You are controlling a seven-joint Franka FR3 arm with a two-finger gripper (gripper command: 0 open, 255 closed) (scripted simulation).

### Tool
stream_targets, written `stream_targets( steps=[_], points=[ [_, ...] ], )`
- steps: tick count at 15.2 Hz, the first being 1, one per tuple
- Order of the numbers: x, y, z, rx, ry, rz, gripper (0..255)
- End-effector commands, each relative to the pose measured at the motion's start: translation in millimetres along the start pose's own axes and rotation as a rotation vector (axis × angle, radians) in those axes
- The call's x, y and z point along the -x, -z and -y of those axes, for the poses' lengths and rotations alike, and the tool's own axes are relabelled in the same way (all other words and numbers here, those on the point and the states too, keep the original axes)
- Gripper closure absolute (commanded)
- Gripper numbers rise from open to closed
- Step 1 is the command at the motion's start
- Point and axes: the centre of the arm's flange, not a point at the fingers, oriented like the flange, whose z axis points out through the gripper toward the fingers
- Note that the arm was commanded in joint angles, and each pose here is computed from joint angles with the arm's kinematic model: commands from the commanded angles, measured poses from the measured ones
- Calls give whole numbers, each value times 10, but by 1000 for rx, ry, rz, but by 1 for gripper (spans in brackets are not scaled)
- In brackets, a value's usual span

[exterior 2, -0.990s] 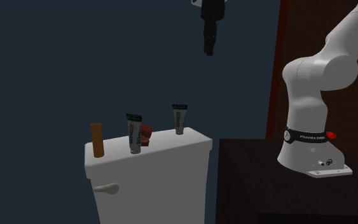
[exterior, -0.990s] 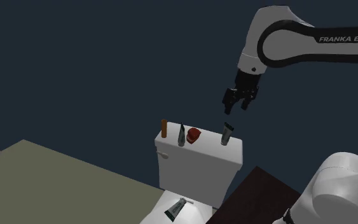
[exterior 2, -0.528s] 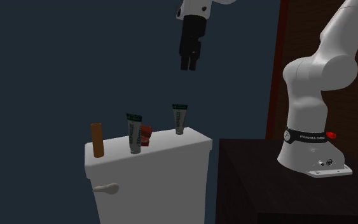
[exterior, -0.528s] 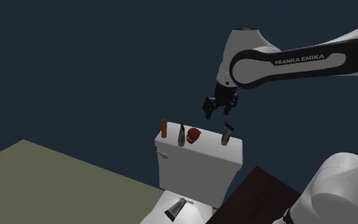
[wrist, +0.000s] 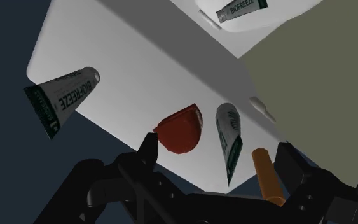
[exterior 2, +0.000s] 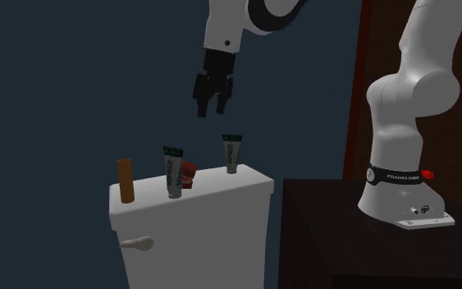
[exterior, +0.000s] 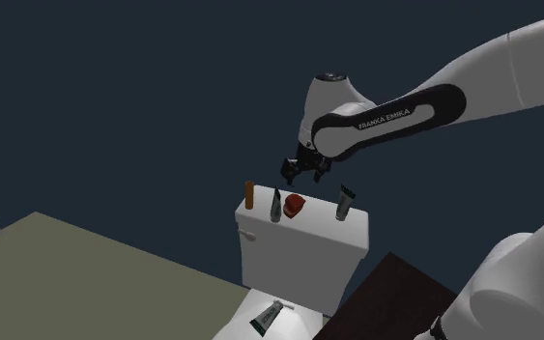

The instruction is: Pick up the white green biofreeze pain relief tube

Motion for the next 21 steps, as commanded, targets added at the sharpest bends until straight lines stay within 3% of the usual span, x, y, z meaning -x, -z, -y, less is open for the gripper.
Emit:
stream_targets(
  steps=[1,10,20,21],
  points=[
    [-146,-200,107,8,-30,-21,0],
    [-844,-1007,492,52,-160,-107,0],
    [-793,-1433,515,54,-165,-111,0],
    [-793,-1430,516,54,-165,-111,255]
  ],
)
